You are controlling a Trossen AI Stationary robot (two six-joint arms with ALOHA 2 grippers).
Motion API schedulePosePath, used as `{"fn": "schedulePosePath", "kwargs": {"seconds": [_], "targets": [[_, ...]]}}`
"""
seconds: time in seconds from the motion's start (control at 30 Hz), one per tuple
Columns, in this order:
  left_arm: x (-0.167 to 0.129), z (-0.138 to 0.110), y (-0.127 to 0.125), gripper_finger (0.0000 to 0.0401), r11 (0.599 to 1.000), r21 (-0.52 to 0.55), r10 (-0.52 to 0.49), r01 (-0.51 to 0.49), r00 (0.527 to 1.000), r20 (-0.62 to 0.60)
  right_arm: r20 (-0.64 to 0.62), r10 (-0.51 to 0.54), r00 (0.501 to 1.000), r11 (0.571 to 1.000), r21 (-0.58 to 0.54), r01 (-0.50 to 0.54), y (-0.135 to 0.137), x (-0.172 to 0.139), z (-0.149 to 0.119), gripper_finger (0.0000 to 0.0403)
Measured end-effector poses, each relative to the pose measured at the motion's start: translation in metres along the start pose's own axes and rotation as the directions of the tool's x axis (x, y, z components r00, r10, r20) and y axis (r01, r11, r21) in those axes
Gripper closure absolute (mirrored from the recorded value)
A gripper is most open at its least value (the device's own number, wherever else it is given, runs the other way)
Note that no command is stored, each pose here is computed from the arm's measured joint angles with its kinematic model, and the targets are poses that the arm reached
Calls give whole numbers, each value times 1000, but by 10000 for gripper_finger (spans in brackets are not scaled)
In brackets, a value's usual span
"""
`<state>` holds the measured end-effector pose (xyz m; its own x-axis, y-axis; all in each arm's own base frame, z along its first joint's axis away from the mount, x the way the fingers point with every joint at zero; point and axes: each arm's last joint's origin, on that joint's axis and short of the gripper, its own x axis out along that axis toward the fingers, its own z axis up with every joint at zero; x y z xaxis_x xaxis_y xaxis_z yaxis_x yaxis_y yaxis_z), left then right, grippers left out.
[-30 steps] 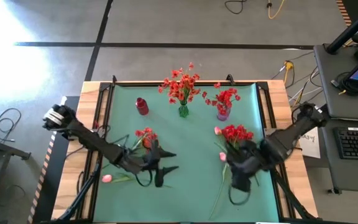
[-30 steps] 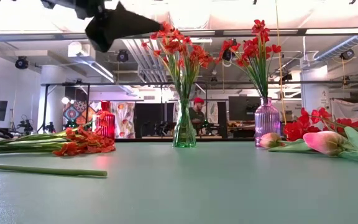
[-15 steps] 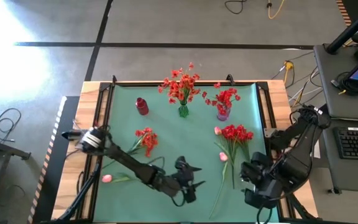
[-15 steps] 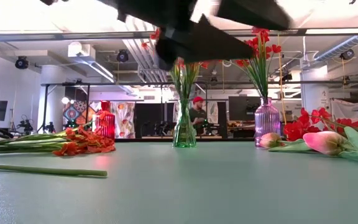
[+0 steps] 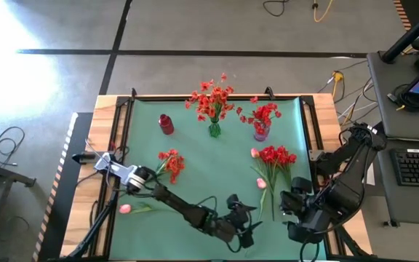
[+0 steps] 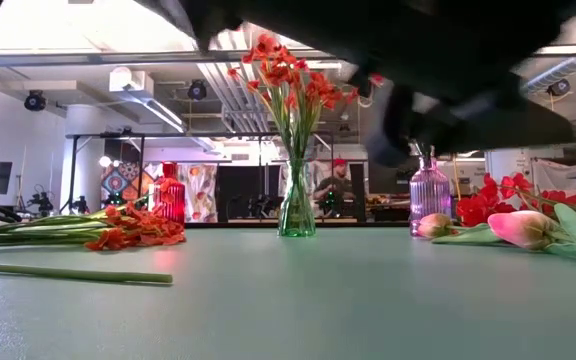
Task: Sort flowers into vase by color
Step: Put the bottom right pink flower in the red flower vase
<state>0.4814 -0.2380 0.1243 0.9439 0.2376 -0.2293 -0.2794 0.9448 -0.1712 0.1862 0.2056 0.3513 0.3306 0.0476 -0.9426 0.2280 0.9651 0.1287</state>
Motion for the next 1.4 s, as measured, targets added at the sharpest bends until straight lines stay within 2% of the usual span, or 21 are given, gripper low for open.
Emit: {"fn": "schedulePosePath", "kwargs": {"seconds": [0.07, 0.23, 0.33, 0.67, 0.83, 1.1, 1.2, 1.4], "targets": [[10, -5, -4, 161, 1000, 10, 18, -17, 1000, -13, 0, -1, 1000, 1000, -15, 1, 0, 0, 0, 49], [29, -19, -5, 161, 988, 34, 152, -149, 984, -93, 0, 0, 1000, 999, -44, 0, 1, 0, -1, 49], [38, -24, -4, 161, 982, 49, 189, -184, 972, -141, -1, 2, 1000, 998, -60, -2, 2, 0, -4, 49], [53, -34, -5, 171, 982, 46, 187, -182, 968, -167, 10, -3, 1000, 998, -68, 4, 3, -1, -7, 49], [53, -38, 0, 227, 977, 31, 213, -211, 958, -192, 11, -5, 1000, 998, -64, 6, 3, 0, -7, 49], [50, -35, 4, 386, 966, 62, 257, -250, 939, -226, 32, -14, 999, 998, -64, 16, 3, -1, -7, 49], [42, -28, 5, 391, 954, 123, 298, -274, 920, -255, 34, -13, 999, 997, -69, 16, 4, -1, -8, 49], [10, -3, 10, 400, 884, 309, 442, -352, 844, -304, 84, -22, 996, 993, -115, 31, 8, -3, -16, 48]]}}
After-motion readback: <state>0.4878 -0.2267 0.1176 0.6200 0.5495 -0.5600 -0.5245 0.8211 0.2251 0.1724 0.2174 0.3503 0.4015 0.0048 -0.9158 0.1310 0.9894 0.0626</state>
